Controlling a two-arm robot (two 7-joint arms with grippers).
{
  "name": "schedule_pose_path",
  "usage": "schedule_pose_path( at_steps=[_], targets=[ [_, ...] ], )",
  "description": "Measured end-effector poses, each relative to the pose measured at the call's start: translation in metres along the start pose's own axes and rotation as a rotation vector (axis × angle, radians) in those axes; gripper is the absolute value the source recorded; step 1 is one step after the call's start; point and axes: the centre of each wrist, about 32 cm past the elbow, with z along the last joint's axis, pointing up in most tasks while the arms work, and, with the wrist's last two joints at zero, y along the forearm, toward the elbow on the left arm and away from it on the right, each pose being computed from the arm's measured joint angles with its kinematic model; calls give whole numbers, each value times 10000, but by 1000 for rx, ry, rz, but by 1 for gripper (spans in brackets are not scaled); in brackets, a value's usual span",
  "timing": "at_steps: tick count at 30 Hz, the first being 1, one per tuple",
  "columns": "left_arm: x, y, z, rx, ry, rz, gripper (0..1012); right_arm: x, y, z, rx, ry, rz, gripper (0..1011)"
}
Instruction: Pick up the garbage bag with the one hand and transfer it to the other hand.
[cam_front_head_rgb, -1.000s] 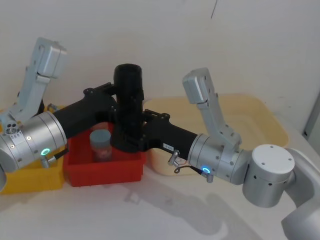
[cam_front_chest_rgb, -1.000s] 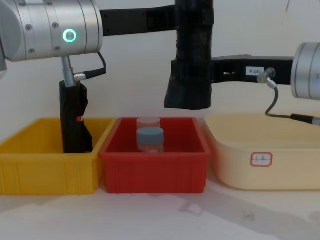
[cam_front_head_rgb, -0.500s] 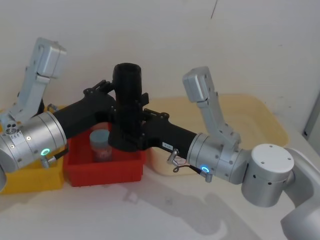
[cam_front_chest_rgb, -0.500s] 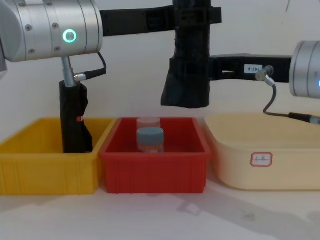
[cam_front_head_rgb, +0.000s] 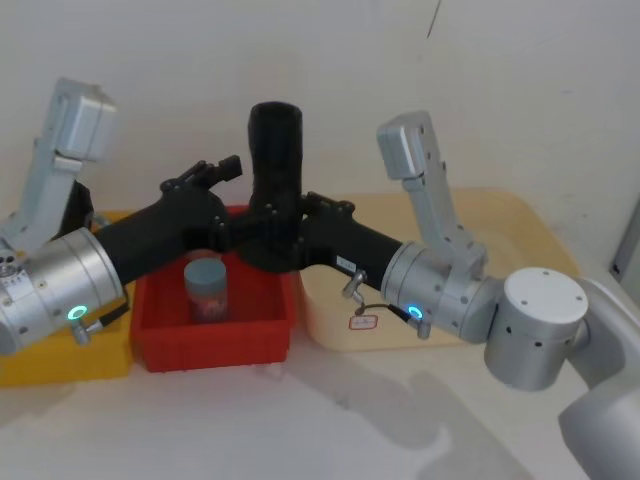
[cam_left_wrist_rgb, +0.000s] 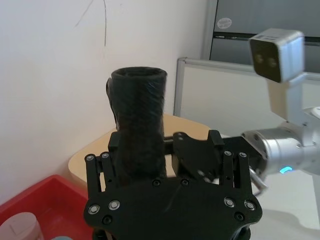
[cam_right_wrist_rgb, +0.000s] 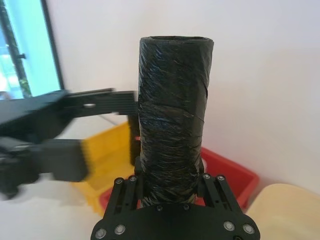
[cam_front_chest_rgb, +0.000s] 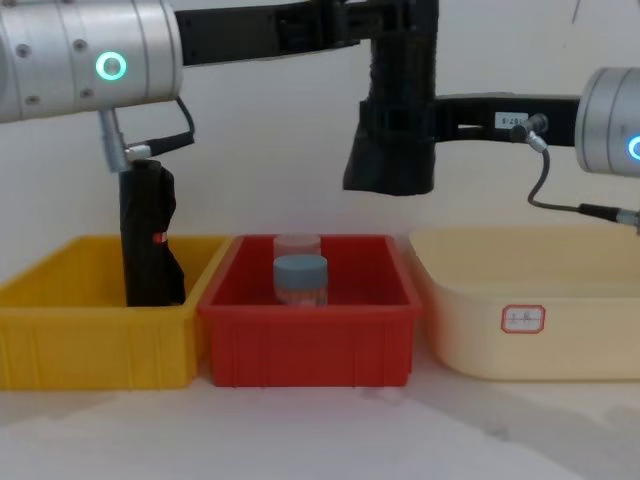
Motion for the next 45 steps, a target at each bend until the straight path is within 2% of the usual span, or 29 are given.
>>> schedule_pose_path(
  at_steps=[2, 8, 15, 19, 24, 25, 30, 34, 36, 37, 40, 41, 42, 45],
  targets=[
    [-13, 52, 6, -6, 0, 7, 1002, 46, 21, 13, -2, -9, -19, 536],
    [-38, 139, 15, -18, -4, 35, 1001, 169, 56, 45, -10, -29, -59, 536],
    [-85, 251, 26, -37, -19, 97, 1001, 275, 62, 67, -24, -50, -91, 536],
    [-110, 306, 30, -44, -33, 141, 1001, 325, 58, 81, -31, -65, -111, 536],
    [-152, 377, 23, -48, -60, 220, 1001, 391, 44, 87, -46, -91, -139, 536],
    [-152, 377, 23, -48, -60, 220, 1001, 400, 41, 87, -48, -96, -143, 536],
    [-185, 428, -13, -42, -87, 301, 1001, 464, 18, 79, -63, -125, -171, 536],
    [-189, 449, -38, -35, -103, 348, 1001, 512, 7, 59, -75, -135, -192, 536],
    [-190, 464, -65, -28, -116, 390, 1001, 546, 3, 41, -81, -139, -207, 536],
    [-190, 464, -65, -28, -116, 390, 1001, 552, 3, 37, -82, -140, -210, 536],
    [-174, 476, -112, -15, -133, 448, 1002, 595, 4, 15, -86, -143, -230, 606],
    [-174, 476, -112, -15, -133, 448, 1002, 604, 5, 8, -88, -143, -235, 623],
    [-165, 478, -131, -10, -139, 470, 1001, 617, 7, -2, -90, -142, -241, 644],
    [-142, 480, -171, 1, -153, 515, 1001, 657, 10, -25, -91, -143, -260, 751]
  ],
)
